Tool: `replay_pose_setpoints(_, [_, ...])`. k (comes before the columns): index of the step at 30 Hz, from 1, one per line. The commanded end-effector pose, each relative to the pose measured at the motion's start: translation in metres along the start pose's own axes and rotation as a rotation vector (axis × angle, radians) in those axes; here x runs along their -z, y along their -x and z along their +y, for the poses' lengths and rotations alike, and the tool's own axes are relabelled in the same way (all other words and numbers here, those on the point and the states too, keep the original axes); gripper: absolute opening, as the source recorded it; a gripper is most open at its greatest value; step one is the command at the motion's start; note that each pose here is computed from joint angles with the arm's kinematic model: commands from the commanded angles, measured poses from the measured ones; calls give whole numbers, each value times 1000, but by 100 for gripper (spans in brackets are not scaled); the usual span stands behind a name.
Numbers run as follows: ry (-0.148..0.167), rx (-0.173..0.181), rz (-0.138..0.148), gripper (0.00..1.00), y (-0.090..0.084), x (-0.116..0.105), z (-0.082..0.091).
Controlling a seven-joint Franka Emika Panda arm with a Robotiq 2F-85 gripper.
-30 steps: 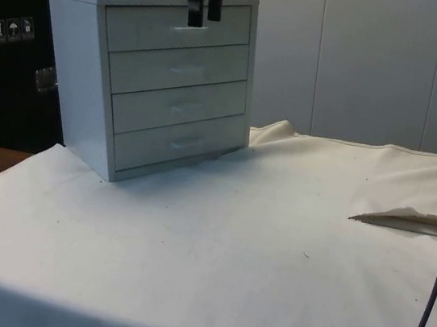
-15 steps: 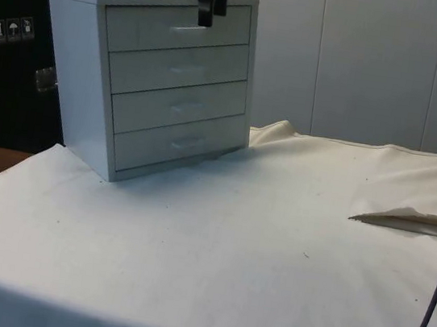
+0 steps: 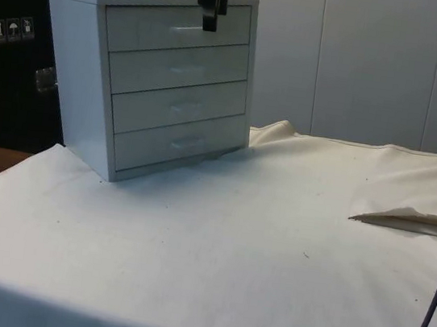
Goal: Open the drawer, then close it.
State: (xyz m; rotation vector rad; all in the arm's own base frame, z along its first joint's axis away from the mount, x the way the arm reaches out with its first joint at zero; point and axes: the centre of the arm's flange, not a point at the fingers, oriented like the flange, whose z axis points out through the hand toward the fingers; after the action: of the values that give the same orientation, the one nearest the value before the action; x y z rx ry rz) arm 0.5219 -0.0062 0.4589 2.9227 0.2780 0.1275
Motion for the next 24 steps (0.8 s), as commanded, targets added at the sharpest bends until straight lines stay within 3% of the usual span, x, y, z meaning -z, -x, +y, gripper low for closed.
replay_pose_setpoints(1, [21,3,12,100,0,1,-1])
replay_pose_setpoints(2, [7,4,1,100,0,-1,0])
replay_pose_setpoints(3, [27,8,10,100,0,0,-3])
replay_pose_setpoints(6, [53,10,4,100,0,-2,-4])
replay_pose_setpoints(9, [74,11,-2,100,0,-2,-5])
replay_pose_setpoints(10, [62,12,-3,100,0,-2,-4])
replay_pose_setpoints(14, [102,11,-3,100,-1,-3,-7])
replay_pose_setpoints(19, [146,16,7,100,-4,-3,-13])
replay_pose_setpoints(20, [135,18,2,100,-3,-3,-13])
replay_pose_setpoints(22, [166,21,16,100,-4,-2,-15])
replay_pose_setpoints(24, [178,26,26,100,-4,-1,-16])
